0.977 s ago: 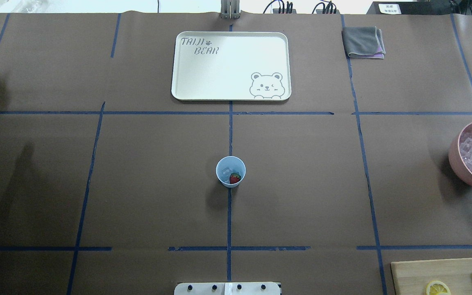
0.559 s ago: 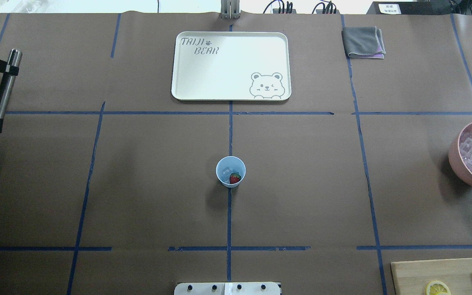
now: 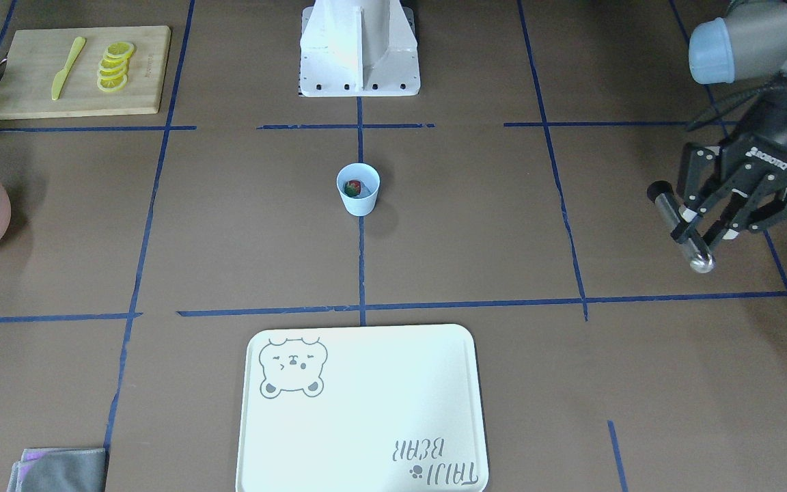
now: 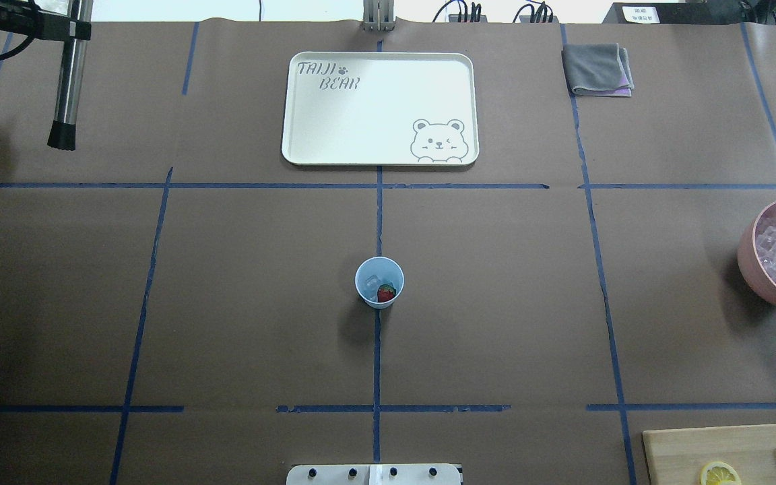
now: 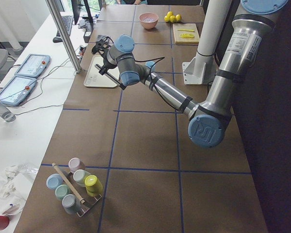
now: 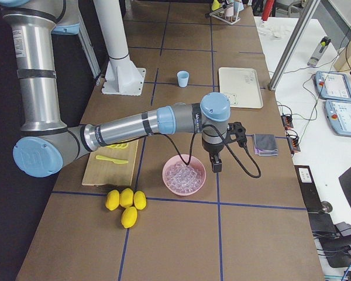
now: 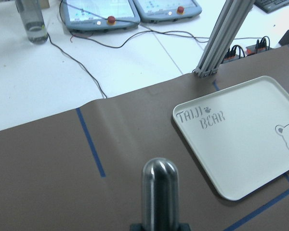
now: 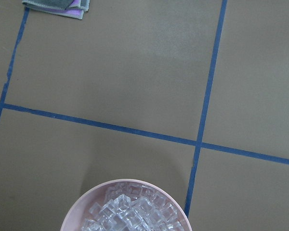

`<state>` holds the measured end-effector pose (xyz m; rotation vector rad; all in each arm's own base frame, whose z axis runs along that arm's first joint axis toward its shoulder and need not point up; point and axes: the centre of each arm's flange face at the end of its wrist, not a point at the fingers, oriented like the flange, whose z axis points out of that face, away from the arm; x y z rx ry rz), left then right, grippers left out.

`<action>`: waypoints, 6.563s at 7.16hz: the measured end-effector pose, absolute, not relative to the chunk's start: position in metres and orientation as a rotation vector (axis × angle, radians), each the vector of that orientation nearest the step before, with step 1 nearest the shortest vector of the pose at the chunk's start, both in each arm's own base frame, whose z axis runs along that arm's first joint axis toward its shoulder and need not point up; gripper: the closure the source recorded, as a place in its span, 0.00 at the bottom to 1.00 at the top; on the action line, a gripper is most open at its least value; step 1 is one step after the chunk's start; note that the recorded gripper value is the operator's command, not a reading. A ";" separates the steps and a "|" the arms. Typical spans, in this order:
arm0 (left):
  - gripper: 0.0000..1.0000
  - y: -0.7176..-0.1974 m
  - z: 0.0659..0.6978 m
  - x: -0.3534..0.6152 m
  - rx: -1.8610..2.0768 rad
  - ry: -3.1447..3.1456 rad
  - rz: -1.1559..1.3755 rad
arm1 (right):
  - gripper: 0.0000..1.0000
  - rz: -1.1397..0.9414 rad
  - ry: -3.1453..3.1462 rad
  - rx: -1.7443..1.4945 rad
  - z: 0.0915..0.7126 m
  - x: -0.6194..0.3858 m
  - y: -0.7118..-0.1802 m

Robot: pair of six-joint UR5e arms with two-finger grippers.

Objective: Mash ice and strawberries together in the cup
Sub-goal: 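Lift the steel rod upright with the left gripper, then carry the rod over the cup and lower its tip inside, then press the rod down into the cup onto the ice and strawberry, then lift the rod out of the cup and carry it back with the left gripper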

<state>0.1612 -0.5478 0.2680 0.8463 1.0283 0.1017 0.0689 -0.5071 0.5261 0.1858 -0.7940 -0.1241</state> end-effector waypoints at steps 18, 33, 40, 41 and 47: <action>1.00 -0.339 0.195 0.500 1.331 1.341 -0.248 | 0.01 -0.106 -0.776 0.137 0.554 0.070 -0.503; 1.00 -0.323 0.214 0.536 1.298 1.307 -0.223 | 0.01 -0.105 -0.775 0.130 0.560 0.070 -0.503; 1.00 -0.324 0.220 0.543 1.293 1.292 -0.221 | 0.01 -0.105 -0.775 0.133 0.559 0.070 -0.504; 1.00 -0.324 0.217 0.541 1.295 1.298 -0.222 | 0.01 -0.106 -0.775 0.133 0.559 0.070 -0.504; 1.00 -0.392 0.167 0.433 1.362 1.356 -0.190 | 0.01 -0.105 -0.773 0.132 0.559 0.070 -0.503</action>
